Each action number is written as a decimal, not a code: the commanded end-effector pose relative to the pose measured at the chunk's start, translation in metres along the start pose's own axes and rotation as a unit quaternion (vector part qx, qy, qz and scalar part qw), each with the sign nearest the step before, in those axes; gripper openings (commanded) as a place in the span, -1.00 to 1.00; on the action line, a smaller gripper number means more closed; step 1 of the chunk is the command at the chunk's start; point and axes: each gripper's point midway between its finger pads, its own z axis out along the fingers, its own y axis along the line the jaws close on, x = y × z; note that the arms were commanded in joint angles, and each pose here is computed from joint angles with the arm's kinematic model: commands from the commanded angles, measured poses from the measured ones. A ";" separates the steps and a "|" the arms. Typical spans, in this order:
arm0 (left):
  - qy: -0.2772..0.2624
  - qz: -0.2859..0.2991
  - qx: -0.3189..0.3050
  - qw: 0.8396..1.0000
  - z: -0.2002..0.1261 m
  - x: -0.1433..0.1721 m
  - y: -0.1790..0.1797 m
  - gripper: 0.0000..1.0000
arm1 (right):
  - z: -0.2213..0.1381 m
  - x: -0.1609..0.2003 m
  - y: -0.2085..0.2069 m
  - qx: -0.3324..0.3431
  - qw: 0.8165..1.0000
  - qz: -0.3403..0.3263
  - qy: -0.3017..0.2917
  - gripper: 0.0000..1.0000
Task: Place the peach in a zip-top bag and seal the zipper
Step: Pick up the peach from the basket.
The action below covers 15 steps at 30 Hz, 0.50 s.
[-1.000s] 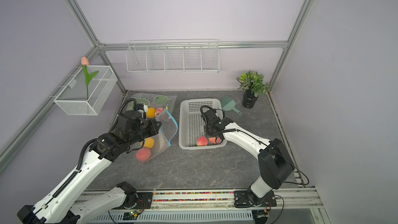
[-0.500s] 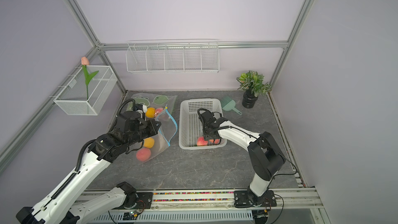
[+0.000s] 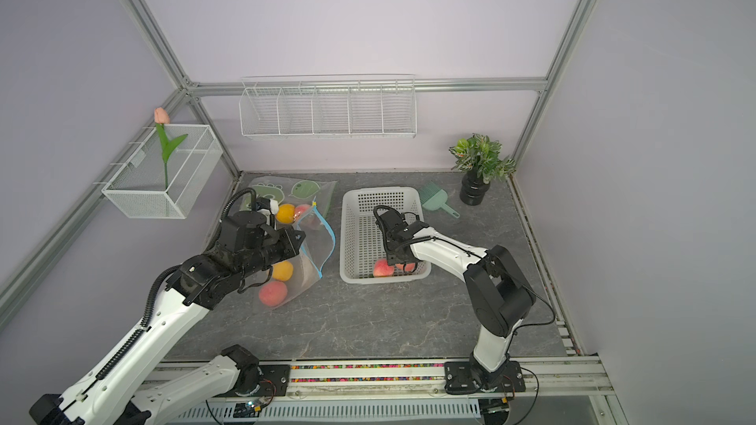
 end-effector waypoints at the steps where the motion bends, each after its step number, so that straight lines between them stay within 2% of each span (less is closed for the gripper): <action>1: -0.001 0.005 -0.007 1.000 -0.001 0.002 0.004 -1.00 | -0.027 -0.018 0.004 -0.034 0.998 0.029 -0.045 0.28; 8: 0.003 0.006 -0.007 1.000 0.003 0.002 0.003 -1.00 | -0.090 -0.053 0.021 -0.132 0.980 0.031 -0.144 0.27; 15: 0.006 0.005 -0.002 1.000 0.007 0.002 0.000 -1.00 | -0.166 -0.084 0.054 -0.258 0.936 -0.017 -0.240 0.28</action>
